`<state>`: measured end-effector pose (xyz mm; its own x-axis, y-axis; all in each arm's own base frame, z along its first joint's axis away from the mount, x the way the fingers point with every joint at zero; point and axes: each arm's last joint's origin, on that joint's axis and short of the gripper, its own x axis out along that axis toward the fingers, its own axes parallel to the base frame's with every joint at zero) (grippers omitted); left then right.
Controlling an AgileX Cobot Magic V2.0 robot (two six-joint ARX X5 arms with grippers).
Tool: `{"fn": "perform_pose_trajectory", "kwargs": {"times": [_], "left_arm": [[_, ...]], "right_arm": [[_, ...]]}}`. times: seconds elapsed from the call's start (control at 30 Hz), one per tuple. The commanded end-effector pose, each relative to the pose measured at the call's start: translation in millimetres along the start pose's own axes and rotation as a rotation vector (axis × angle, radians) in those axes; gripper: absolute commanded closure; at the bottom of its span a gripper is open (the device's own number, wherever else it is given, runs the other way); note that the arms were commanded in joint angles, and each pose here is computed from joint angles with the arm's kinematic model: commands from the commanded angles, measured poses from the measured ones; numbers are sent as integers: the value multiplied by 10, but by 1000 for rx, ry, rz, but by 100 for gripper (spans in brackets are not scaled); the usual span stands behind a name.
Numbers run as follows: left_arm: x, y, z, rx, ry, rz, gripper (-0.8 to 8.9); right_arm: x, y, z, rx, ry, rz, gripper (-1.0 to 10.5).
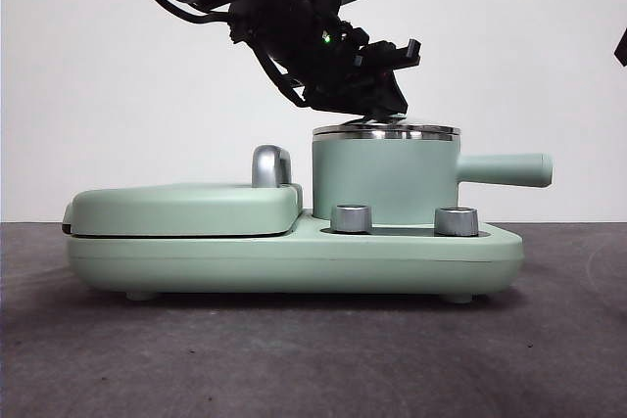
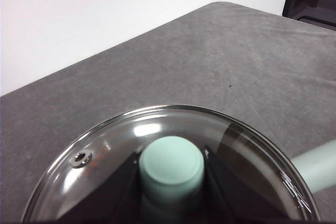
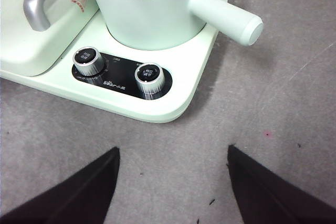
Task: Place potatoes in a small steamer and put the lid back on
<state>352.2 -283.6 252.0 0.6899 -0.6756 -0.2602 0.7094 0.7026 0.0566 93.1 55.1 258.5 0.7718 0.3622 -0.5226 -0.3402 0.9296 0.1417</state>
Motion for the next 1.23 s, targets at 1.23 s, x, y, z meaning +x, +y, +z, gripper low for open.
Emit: {"fn": "perform_pose_trajectory", "kwargs": {"times": [1.23], "left_arm": [[-1490,-14,216,-288,273,40,534]], "right_arm": [[123,50,40,-96,46,65,629]]}}
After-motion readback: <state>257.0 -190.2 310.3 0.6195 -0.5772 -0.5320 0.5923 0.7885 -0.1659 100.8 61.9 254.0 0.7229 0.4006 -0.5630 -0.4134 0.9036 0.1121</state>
